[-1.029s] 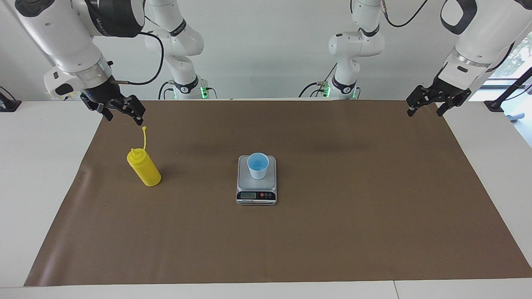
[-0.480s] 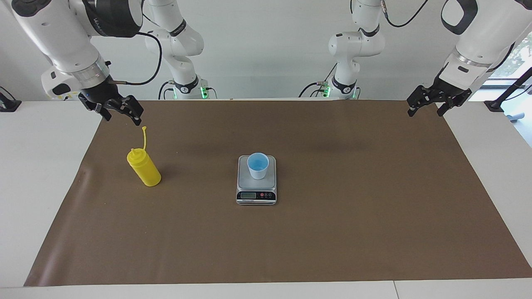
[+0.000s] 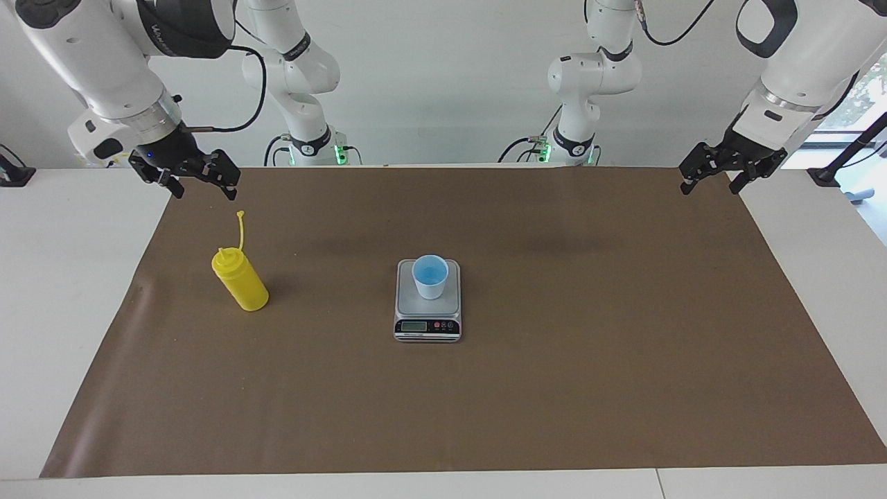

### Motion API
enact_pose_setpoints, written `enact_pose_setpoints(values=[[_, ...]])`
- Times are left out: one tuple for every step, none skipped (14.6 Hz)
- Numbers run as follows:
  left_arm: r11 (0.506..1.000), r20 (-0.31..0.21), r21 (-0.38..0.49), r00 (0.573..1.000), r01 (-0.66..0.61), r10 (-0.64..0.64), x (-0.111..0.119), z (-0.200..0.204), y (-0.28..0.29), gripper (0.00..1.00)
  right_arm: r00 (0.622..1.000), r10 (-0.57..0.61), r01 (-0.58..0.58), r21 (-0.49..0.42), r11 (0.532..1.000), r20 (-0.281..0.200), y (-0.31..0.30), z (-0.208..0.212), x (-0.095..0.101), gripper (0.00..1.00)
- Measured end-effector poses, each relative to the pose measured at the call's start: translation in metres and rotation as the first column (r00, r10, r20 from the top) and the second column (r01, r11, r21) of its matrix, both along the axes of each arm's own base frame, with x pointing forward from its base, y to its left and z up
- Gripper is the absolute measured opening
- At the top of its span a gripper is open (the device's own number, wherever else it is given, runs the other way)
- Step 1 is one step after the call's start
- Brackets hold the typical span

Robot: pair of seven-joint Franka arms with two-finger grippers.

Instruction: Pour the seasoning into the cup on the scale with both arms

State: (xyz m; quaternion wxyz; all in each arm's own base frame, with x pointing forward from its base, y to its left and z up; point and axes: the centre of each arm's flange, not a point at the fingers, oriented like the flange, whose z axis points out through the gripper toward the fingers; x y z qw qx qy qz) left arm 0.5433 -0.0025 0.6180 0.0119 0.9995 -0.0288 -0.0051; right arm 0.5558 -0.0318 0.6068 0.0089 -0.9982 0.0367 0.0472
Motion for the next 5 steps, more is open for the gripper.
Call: enact_pose_setpoints(values=[[1.000,0.000,0.000,1.000,0.000,0.000,0.0000,0.0000,0.0000,1.00,1.000,0.005,-0.005,0.000,1.000,0.000,0.0003,0.0000,0.0000,1.00],[1.000,0.000,0.000,1.000,0.000,0.000,0.0000,0.0000,0.0000,1.00,1.000,0.006,-0.006,0.000,1.000,0.000,0.0005,0.0001,0.0000,1.00],[1.000,0.000,0.000,1.000,0.000,0.000,0.0000,0.0000,0.0000,1.00,1.000,0.006,-0.006,0.000,1.000,0.000,0.0004,0.0001,0.0000,1.00],[1.000,0.000,0.000,1.000,0.000,0.000,0.0000,0.0000,-0.0001,1.00,1.000,0.006,-0.006,0.000,1.000,0.001,0.0005,0.0002,0.0000,1.00],[1.000,0.000,0.000,1.000,0.000,0.000,0.0000,0.0000,-0.0001,1.00,1.000,0.006,-0.006,0.000,1.000,0.001,0.0005,0.0002,0.0001,1.00]])
